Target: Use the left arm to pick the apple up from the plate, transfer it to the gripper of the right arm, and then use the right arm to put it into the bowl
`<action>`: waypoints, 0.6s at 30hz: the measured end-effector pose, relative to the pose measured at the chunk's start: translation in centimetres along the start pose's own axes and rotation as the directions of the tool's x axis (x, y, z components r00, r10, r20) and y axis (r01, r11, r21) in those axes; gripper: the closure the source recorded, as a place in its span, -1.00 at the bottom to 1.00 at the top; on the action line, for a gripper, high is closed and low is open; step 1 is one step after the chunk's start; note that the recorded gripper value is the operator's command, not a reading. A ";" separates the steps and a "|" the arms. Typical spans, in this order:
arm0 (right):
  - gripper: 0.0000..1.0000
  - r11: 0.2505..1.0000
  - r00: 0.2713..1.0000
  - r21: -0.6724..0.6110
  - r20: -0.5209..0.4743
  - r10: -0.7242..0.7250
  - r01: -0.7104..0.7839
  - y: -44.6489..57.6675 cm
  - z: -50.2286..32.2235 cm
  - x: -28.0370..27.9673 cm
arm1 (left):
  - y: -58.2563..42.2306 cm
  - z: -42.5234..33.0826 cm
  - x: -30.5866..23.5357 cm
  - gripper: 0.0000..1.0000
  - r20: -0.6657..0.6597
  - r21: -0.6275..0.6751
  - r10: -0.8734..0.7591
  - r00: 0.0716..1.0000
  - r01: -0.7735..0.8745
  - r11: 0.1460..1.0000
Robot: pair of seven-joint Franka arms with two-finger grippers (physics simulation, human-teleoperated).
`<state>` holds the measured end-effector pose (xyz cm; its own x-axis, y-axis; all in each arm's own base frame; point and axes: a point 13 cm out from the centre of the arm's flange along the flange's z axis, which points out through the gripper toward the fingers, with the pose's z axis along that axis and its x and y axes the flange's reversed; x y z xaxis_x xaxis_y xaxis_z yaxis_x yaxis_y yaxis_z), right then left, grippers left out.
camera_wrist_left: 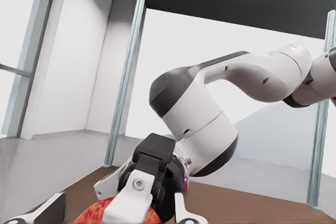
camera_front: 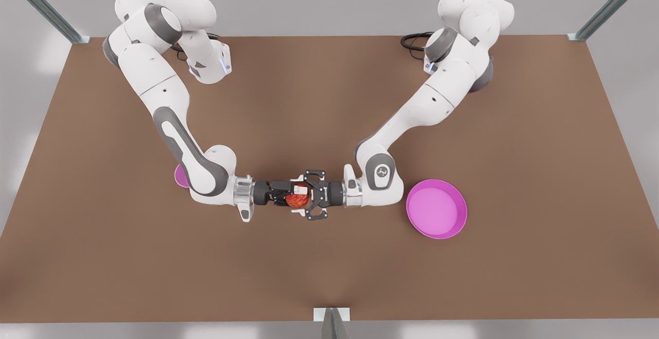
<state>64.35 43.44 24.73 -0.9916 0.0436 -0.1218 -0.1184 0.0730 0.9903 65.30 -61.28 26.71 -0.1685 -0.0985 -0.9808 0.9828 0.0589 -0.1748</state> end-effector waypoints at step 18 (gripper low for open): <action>-0.51 0.933 0.974 0.289 -0.131 -0.185 0.216 -5.0 -9.5 -2.5 | 3.9 -24.8 -17.0 -1.00 -0.613 0.265 0.450 0.649 -0.367 0.892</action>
<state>66.90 33.45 20.76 -0.9506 -0.1013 -0.2934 -0.3099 0.3654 0.8778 70.16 -34.74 40.56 0.2865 0.5718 -0.7687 0.9581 -0.1750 0.2269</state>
